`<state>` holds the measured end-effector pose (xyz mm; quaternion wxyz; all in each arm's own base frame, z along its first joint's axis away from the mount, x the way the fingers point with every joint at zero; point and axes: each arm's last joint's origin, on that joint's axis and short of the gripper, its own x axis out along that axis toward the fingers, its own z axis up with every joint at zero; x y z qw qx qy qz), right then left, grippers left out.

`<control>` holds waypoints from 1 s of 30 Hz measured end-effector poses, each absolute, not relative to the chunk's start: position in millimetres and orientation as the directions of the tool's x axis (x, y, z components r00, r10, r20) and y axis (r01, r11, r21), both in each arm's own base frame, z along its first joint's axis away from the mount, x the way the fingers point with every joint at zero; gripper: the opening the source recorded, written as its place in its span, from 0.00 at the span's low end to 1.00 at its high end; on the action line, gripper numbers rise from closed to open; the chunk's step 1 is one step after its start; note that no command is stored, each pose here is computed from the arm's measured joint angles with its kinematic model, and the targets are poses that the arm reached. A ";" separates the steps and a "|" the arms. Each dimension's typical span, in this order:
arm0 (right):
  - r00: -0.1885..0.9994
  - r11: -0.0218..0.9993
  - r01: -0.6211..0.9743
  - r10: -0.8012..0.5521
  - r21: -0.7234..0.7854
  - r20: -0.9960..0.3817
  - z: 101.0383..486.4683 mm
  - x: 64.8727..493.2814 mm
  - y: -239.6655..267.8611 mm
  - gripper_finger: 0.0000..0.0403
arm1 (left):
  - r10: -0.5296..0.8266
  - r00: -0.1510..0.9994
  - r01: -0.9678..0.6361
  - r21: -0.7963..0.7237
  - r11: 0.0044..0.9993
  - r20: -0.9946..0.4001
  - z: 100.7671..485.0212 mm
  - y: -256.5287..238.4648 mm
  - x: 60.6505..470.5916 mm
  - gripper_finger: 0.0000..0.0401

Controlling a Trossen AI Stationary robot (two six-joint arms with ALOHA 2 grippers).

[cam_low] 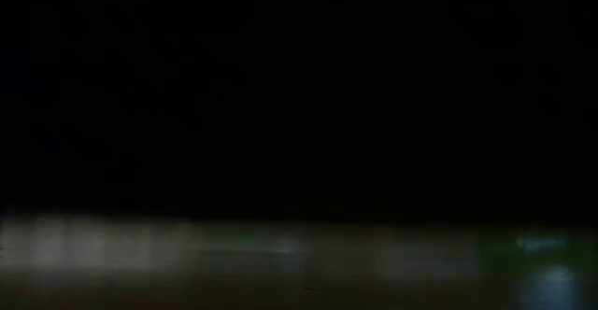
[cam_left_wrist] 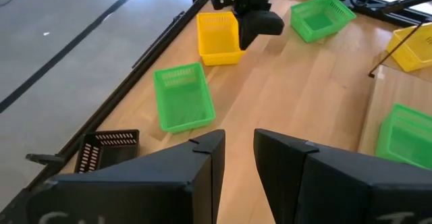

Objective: Stack baskets on shelf by color
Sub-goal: Put the top yellow basket on the shelf

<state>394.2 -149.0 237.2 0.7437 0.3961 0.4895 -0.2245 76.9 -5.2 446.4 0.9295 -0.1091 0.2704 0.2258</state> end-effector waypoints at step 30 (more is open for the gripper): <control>0.365 0.551 0.790 -0.069 0.269 -0.929 225.6 395.5 -159.4 0.22 | 0.360 0.752 -0.477 -0.078 0.875 -0.552 446.4 -5.2 76.8 0.18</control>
